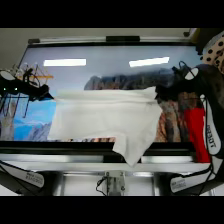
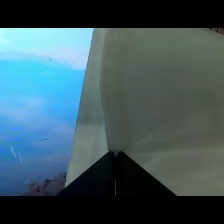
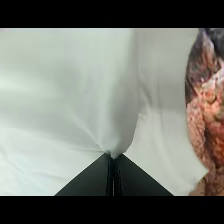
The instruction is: Fold the shirts.
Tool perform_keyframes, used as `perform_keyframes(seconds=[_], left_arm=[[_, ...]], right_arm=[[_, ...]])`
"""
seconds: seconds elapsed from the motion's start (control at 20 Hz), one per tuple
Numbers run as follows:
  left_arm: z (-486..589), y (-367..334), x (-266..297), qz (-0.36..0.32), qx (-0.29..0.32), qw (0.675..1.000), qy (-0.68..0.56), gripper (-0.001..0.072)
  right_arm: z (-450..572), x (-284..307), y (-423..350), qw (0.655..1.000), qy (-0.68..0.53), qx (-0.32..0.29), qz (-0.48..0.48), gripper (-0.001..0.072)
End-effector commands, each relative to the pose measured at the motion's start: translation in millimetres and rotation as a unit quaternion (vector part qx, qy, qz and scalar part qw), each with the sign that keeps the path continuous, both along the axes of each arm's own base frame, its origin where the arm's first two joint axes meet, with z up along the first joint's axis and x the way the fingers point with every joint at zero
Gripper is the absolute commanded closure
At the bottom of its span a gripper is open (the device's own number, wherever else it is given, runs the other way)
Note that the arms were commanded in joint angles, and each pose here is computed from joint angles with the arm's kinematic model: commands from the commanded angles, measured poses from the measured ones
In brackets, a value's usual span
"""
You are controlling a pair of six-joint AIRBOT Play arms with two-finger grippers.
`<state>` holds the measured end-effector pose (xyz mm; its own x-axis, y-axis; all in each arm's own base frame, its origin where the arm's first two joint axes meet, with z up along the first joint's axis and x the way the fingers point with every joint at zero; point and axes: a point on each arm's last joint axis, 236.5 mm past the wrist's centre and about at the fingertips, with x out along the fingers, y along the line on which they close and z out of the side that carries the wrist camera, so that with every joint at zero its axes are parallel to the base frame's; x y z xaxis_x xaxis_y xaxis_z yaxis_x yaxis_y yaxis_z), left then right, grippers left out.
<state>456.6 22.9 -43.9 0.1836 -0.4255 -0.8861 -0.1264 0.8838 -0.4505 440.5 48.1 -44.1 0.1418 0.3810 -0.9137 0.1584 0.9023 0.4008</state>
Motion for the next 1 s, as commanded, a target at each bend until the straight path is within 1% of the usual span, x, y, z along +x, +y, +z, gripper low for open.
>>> perform_keyframes(seconds=[0.0, 0.25, 0.3, 0.5, 0.7, 0.8, 0.85, 0.9, 0.95], left_arm=[[-3.1, 2.5, -29.5, -0.028, 0.006, 0.998, 0.054, 0.0679], [-2.4, -1.4, -36.3, -0.036, 0.0, 0.997, 0.067, 0.0679], [-3.0, -2.2, -36.4, -0.037, 0.0, 0.997, 0.067, 0.0679], [-13.5, -4.4, -44.9, -0.04, -0.005, 0.996, 0.082, 0.0678], [-17.4, -0.5, -39.0, -0.033, 0.005, 0.997, 0.07, 0.0678], [-19.0, 0.3, -36.7, -0.03, 0.006, 0.997, 0.068, 0.0678], [-20.3, 0.1, -37.1, -0.03, 0.005, 0.997, 0.07, 0.0677], [-21.1, 0.0, -37.2, -0.03, 0.005, 0.997, 0.07, 0.0635], [-20.9, 0.1, -37.3, -0.03, 0.004, 0.997, 0.071, 0.0457]], right_arm=[[-22.1, -42.6, 2.0, 0.997, 0.081, 0.002, 0.002, 0.0647], [-21.7, -47.5, 12.2, 0.996, 0.089, 0.02, 0.0, 0.0647], [-23.6, -49.3, 11.8, 0.996, 0.091, 0.009, 0.006, 0.0647], [-35.2, -55.3, 6.1, 0.992, 0.094, -0.069, 0.041, 0.0647], [-37.6, -56.1, -2.2, 0.99, 0.098, -0.091, 0.035, 0.0647], [-37.7, -55.0, -2.5, 0.991, 0.096, -0.092, 0.033, 0.0647], [-37.7, -53.1, -1.7, 0.991, 0.093, -0.091, 0.031, 0.0584], [-37.2, -51.1, 0.5, 0.992, 0.089, -0.086, 0.028, 0.0359], [-35.3, -50.0, 3.2, 0.993, 0.088, -0.08, 0.027, 0.0207]])
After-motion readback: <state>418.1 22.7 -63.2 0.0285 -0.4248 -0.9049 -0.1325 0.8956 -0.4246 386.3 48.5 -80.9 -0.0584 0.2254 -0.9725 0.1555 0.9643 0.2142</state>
